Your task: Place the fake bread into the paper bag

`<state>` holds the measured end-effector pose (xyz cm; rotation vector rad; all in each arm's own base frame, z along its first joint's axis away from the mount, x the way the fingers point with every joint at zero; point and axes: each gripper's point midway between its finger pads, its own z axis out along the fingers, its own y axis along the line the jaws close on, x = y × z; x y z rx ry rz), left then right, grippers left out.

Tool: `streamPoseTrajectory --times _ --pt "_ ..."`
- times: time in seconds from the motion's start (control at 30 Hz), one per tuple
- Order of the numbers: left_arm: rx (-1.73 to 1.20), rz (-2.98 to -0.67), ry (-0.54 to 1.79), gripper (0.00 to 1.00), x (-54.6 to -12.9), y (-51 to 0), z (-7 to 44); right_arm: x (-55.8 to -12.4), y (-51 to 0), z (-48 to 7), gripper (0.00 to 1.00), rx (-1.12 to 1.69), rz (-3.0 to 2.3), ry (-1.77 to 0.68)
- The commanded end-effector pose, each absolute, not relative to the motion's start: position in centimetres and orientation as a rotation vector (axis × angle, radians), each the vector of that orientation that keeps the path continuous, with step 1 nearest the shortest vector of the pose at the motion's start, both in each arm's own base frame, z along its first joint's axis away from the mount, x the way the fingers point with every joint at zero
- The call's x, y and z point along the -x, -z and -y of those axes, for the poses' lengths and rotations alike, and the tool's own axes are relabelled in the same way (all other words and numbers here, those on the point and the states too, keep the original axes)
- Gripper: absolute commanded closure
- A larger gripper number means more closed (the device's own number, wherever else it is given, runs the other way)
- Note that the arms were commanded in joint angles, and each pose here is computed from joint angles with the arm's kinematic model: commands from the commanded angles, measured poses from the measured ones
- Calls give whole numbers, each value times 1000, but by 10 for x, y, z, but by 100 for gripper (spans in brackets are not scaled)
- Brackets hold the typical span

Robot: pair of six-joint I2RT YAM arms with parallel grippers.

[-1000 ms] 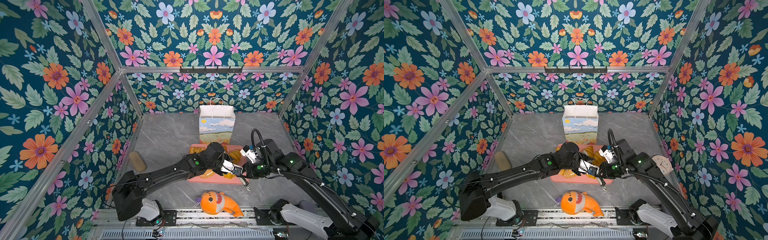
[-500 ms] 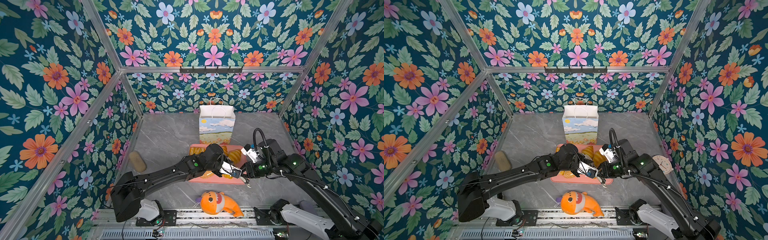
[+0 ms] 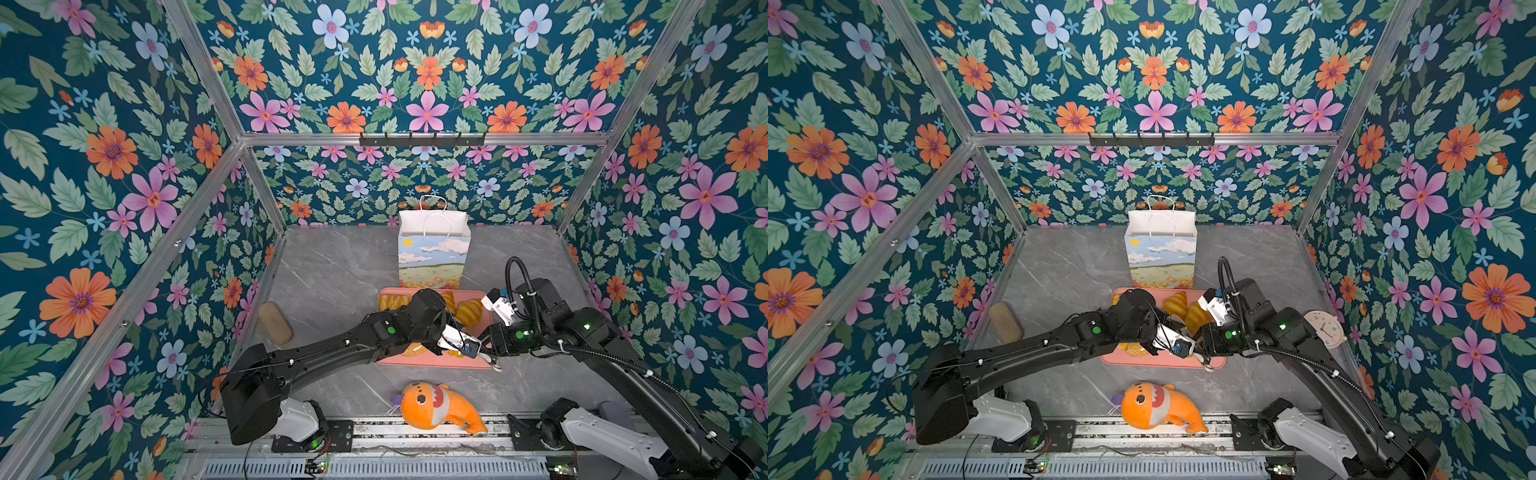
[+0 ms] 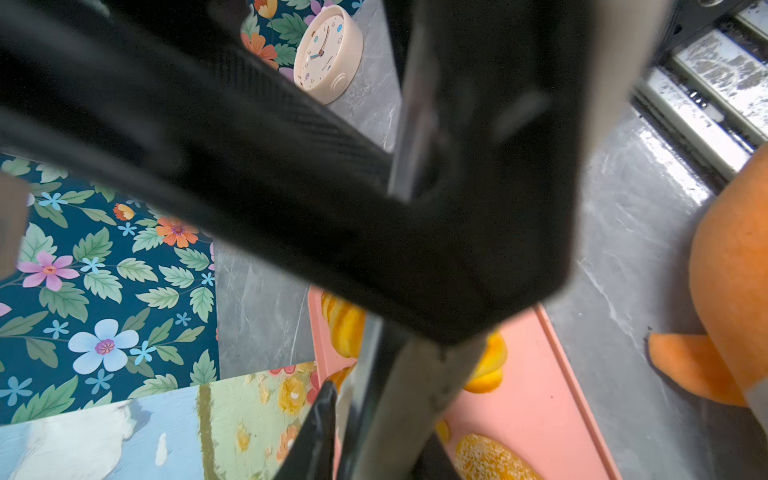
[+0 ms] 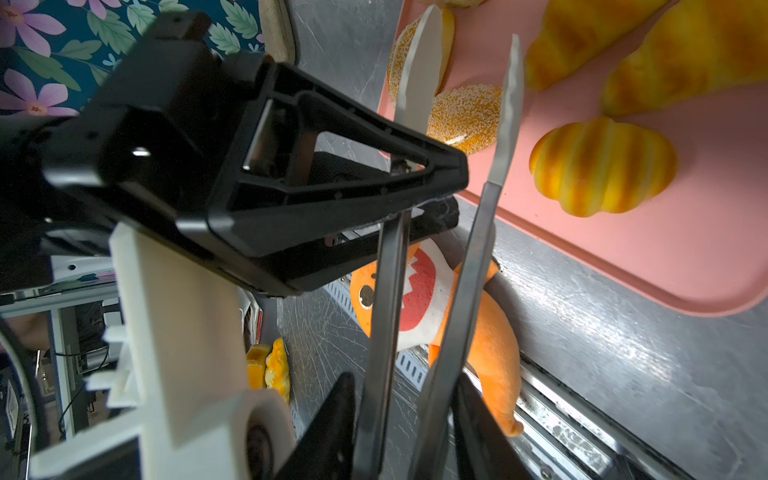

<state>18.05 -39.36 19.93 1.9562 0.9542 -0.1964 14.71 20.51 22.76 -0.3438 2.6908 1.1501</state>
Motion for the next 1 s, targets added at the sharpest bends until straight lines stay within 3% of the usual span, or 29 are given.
streamPoseTrajectory --times 0.0,0.37,0.8,0.97 --pt "-1855 -959 215 74 -188 -221 405 -144 -233 -213 61 403 -2662 -1222" --pt "-1839 -979 227 76 -190 -227 408 -140 -229 -213 56 402 -2680 -1232" --pt "-1838 -989 227 76 -191 -229 408 -140 -230 -210 61 400 -2657 -1219" --pt "-1847 -992 233 75 -190 -227 408 -139 -232 -211 57 407 -2645 -1232"
